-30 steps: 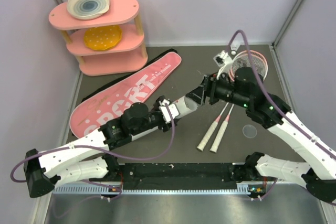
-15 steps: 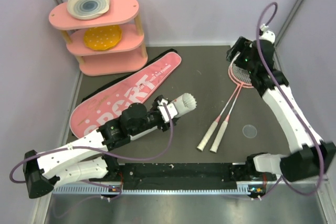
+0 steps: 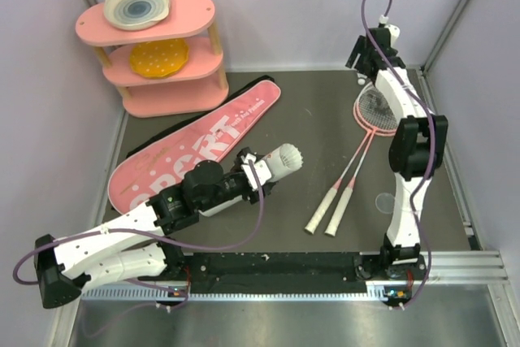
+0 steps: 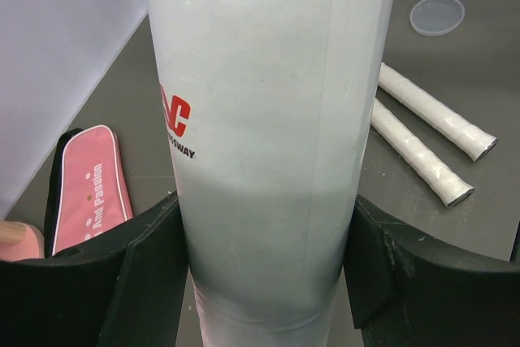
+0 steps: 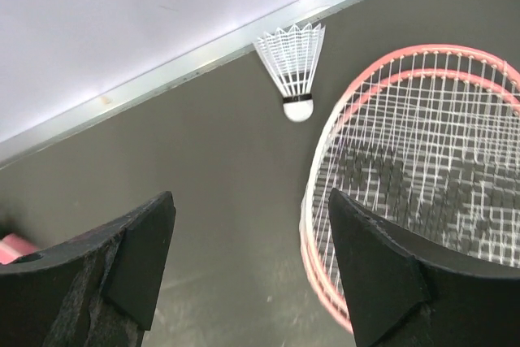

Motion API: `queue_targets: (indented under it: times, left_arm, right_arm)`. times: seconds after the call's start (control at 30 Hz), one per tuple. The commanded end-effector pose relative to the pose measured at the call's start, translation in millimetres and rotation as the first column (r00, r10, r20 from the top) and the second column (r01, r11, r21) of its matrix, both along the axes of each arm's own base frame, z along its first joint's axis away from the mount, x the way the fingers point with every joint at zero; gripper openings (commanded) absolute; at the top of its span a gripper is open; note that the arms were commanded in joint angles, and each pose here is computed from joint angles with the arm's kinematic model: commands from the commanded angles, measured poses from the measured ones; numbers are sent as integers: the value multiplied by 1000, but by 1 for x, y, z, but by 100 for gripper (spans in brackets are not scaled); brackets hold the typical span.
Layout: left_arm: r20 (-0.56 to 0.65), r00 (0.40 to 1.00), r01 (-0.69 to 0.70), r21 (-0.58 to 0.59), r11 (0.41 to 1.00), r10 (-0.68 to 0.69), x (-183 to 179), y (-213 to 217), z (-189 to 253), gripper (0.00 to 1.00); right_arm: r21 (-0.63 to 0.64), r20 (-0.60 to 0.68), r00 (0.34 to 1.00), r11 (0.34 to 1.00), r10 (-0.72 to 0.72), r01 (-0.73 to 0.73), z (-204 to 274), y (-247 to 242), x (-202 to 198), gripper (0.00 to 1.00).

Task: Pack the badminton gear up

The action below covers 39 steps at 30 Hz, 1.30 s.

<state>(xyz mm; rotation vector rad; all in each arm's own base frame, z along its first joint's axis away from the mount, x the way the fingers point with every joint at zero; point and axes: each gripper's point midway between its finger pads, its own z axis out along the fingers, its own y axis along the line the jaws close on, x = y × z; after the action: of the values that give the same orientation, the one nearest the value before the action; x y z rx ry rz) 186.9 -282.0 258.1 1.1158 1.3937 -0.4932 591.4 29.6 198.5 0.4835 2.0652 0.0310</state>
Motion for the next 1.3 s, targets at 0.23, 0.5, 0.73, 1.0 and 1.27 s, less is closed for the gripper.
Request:
queue_targets:
  times: [0.23,0.5,0.73,1.0,1.27]
  left_arm:
    - [55,998,-15,-92,996,20,5,-4,30,17]
    - [55,998,-22,-88,996,27,7,-4,27,17]
    - [57,998,-31,-76,997,35,9,-4,23,17]
    - [55,998,-29,-77,997,34,9,-5,23,16]
    - [60,997,-33,-78,996,38,10,-4,24,16]
  right_arm:
    - [-26,-97,994,998,-53,51,-88,-33,59,75]
    - [-43,-52,998,998,-37,35,-108,-34,87,75]
    - [-49,2,999,998,-44,44,-99,-37,96,74]
    - [-69,48,998,997,-33,36,-102,-40,109,71]
    - [10,97,995,1000,-27,27,-97,-35,122,57]
